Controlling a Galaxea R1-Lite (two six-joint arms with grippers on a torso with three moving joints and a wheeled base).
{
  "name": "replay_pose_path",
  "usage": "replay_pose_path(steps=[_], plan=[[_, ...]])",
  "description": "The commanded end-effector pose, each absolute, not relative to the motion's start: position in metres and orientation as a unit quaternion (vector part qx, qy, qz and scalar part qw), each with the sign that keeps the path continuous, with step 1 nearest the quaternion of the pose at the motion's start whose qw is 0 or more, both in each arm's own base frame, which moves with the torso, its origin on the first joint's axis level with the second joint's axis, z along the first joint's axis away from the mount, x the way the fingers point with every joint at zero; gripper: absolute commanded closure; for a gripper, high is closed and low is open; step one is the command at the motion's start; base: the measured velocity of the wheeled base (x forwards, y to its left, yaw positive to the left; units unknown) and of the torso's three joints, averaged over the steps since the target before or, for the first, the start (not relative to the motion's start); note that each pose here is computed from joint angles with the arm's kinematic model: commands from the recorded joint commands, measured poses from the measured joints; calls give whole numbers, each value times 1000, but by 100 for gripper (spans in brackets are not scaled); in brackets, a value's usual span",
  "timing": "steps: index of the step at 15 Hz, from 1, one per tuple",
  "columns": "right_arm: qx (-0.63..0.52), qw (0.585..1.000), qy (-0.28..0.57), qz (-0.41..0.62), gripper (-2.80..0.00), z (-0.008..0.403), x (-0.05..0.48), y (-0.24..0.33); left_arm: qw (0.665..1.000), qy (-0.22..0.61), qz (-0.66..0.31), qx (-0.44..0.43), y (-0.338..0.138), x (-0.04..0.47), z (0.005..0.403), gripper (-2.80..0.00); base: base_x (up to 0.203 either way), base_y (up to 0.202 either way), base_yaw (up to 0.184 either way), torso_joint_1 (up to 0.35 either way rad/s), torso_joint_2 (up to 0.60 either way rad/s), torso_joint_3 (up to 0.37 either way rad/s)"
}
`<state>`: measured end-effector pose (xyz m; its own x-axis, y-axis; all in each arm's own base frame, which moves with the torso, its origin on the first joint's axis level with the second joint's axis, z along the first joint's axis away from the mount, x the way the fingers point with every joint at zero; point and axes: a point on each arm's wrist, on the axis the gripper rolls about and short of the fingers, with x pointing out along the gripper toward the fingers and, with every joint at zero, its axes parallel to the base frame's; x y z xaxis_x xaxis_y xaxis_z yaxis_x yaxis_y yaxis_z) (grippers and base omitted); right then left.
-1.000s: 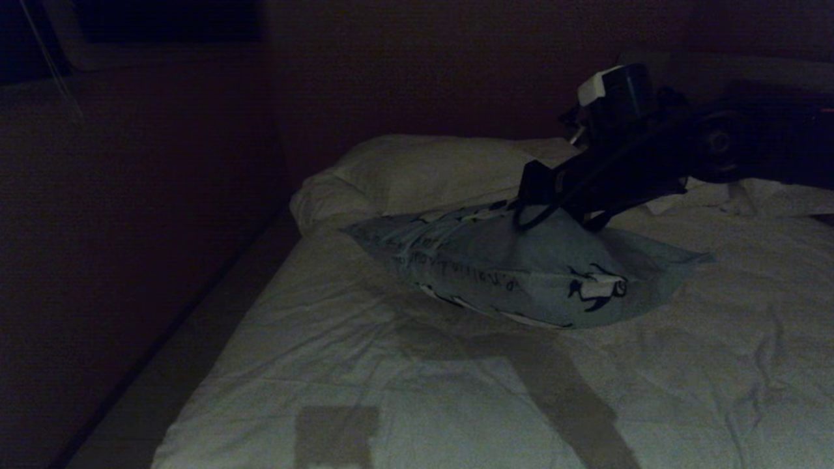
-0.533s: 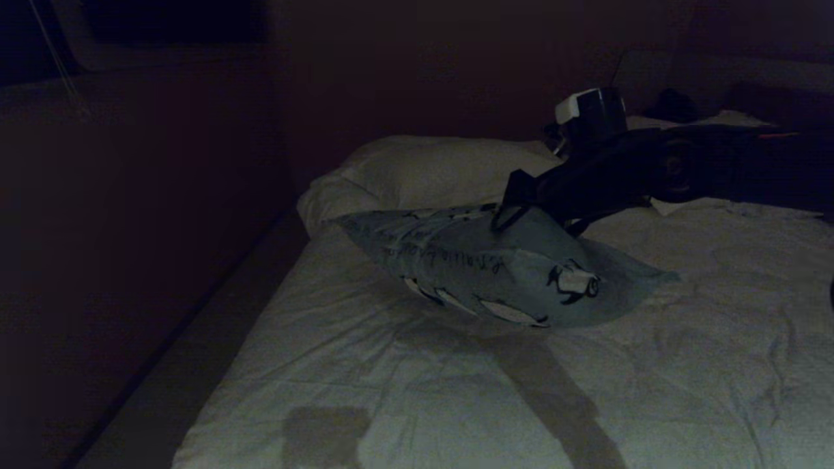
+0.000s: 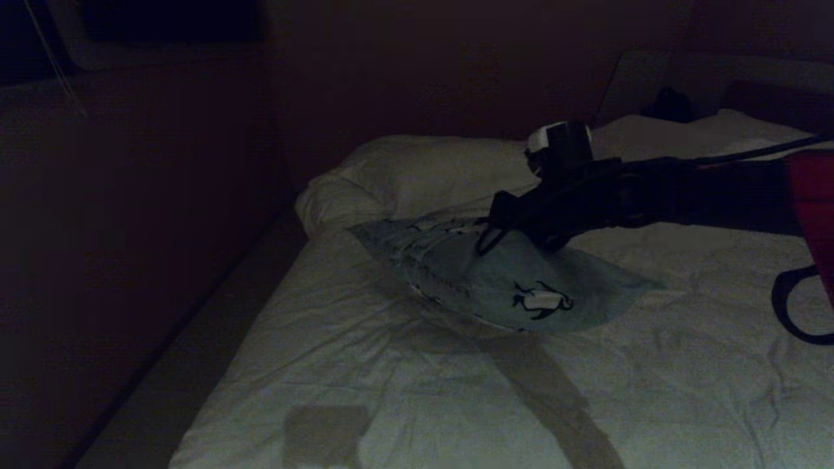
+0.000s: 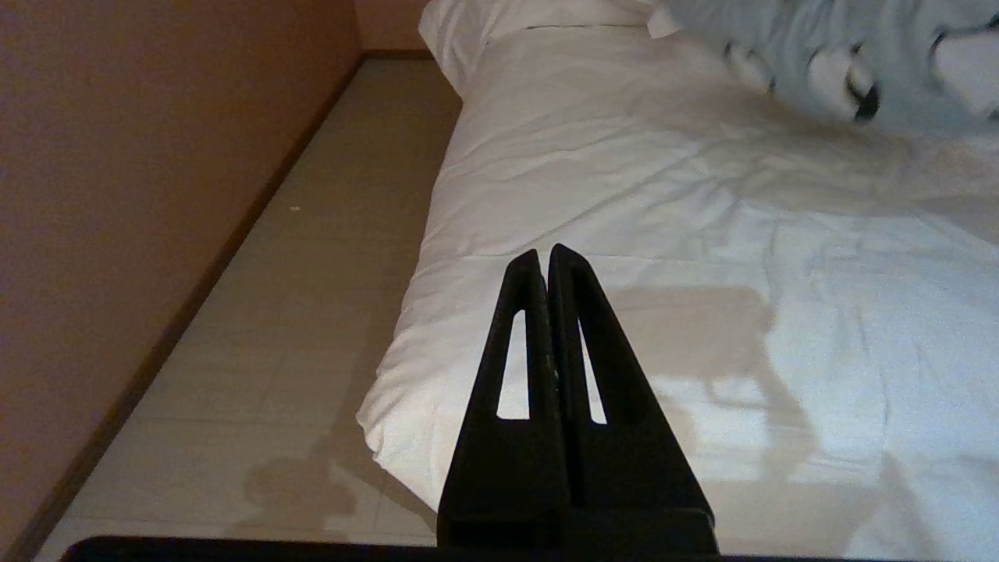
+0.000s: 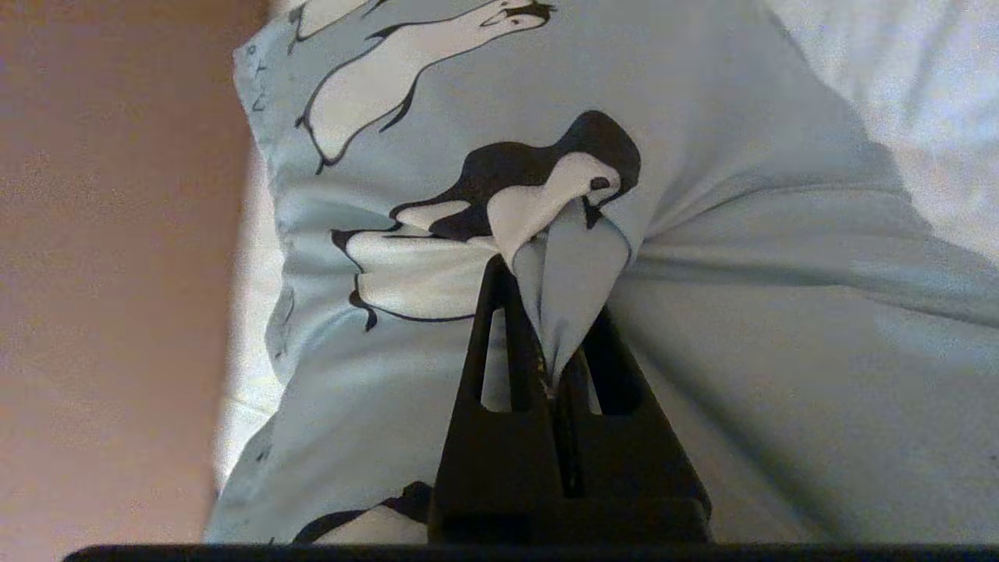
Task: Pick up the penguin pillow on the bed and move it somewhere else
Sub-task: Place the pillow at the end of the bed
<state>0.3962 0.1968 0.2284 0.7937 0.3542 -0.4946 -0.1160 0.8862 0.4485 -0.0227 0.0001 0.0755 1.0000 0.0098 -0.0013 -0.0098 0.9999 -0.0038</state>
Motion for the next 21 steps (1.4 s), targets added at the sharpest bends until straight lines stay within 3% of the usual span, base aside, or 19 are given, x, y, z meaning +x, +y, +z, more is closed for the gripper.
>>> replay_pose_path(steps=[1,6,11,12,15,21], plan=[[169,922,330,111,0,197,400,205,1000,1,5,-2,0,-23,76,0,0,0,0,0,0,0],[103,899,418,74,0,127,392,204,1000,1,5,-2,0,-23,76,0,0,0,0,0,0,0],[63,873,478,75,0,92,368,203,1000,1,5,-2,0,-23,76,0,0,0,0,0,0,0],[58,872,480,81,-280,88,362,206,1000,1,5,-2,0,-23,76,0,0,0,0,0,0,0],[61,879,462,98,-280,96,351,211,1000,1,5,-2,0,-23,76,0,0,0,0,0,0,0],[101,916,359,145,-280,204,302,196,1000,1,5,-2,0,-23,76,0,0,0,0,0,0,0]])
